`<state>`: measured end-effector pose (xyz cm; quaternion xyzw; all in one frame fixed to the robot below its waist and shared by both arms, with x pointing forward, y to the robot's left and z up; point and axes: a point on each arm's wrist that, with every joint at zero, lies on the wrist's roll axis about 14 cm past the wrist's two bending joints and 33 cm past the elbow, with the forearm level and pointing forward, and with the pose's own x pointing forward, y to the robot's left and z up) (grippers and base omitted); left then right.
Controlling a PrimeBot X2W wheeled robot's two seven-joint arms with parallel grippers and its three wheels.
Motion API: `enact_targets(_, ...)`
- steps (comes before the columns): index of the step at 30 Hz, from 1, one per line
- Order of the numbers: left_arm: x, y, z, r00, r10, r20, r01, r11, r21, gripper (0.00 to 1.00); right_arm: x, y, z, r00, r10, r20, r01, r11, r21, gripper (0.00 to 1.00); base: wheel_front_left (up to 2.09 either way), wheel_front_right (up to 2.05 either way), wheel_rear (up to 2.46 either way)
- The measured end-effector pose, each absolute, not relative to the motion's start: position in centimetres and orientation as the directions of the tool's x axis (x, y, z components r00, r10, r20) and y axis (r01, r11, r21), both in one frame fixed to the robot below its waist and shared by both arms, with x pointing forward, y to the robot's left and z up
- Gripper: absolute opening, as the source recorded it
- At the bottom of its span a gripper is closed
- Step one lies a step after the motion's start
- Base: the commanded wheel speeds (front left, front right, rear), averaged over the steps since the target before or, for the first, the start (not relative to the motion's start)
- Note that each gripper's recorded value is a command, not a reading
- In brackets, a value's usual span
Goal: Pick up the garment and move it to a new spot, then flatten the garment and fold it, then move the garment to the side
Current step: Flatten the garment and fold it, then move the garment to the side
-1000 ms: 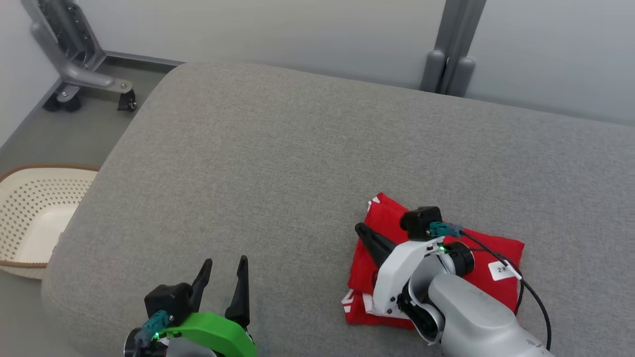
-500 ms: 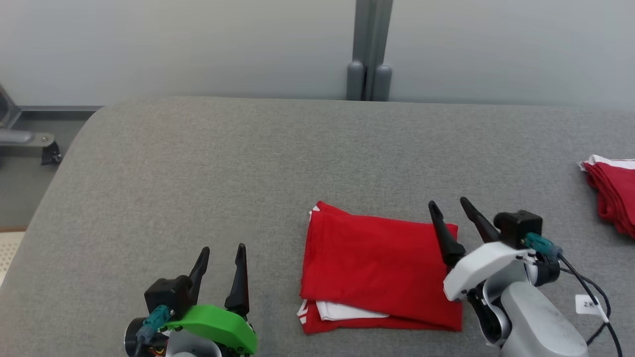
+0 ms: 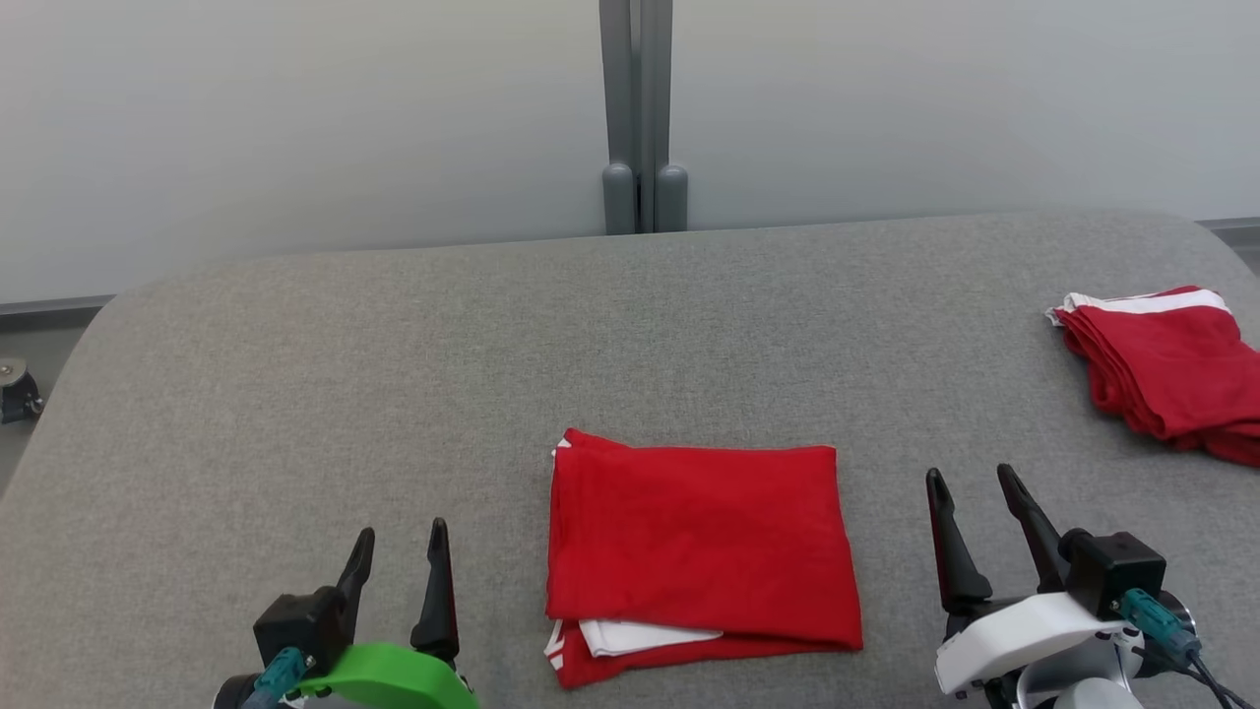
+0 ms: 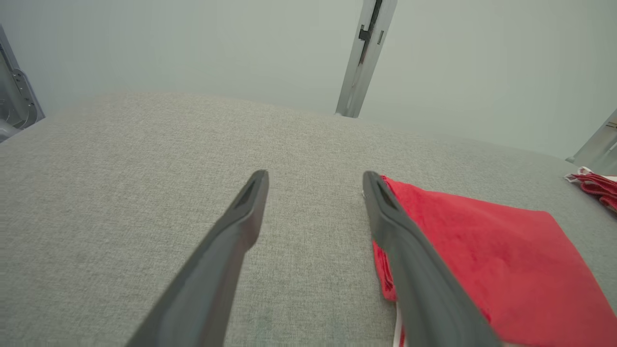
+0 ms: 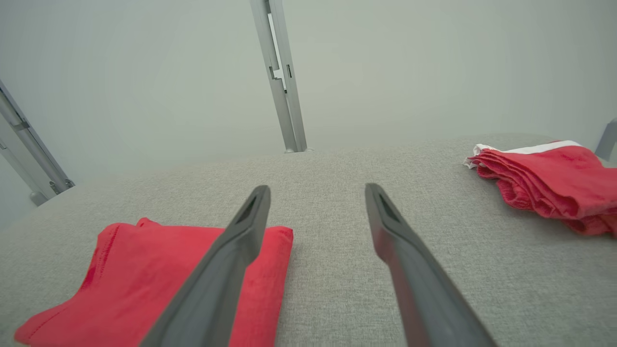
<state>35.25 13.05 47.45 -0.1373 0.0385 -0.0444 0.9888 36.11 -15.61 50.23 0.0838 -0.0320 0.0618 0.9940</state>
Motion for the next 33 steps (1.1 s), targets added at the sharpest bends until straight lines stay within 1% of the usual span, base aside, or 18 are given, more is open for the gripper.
enact_targets(6,34.2,13.5,46.7,0.994,-0.082,-0.077,0.058,0.961,-0.271,1.0,35.1,-15.4,49.9,0.991,0.119,0.068,-0.13,0.974,0.187,1.0,0.0,0.0,0.0)
enact_targets(26,33.3,14.3,46.6,0.996,-0.06,-0.068,0.041,0.966,-0.254,1.0,35.2,-14.2,49.5,0.986,0.157,0.056,-0.164,0.969,0.185,1.0,0.0,0.0,0.0)
enact_targets(30,33.2,14.2,46.4,0.996,-0.058,-0.072,0.038,0.966,-0.255,1.0,35.2,-14.1,48.8,0.986,0.165,0.025,-0.167,0.974,0.15,1.0,0.0,0.0,0.0)
enact_targets(33,33.0,14.2,46.1,0.995,-0.055,-0.08,0.032,0.964,-0.263,1.0,35.3,-14.1,47.4,0.984,0.171,-0.045,-0.162,0.976,0.148,1.0,0.0,0.0,0.0)
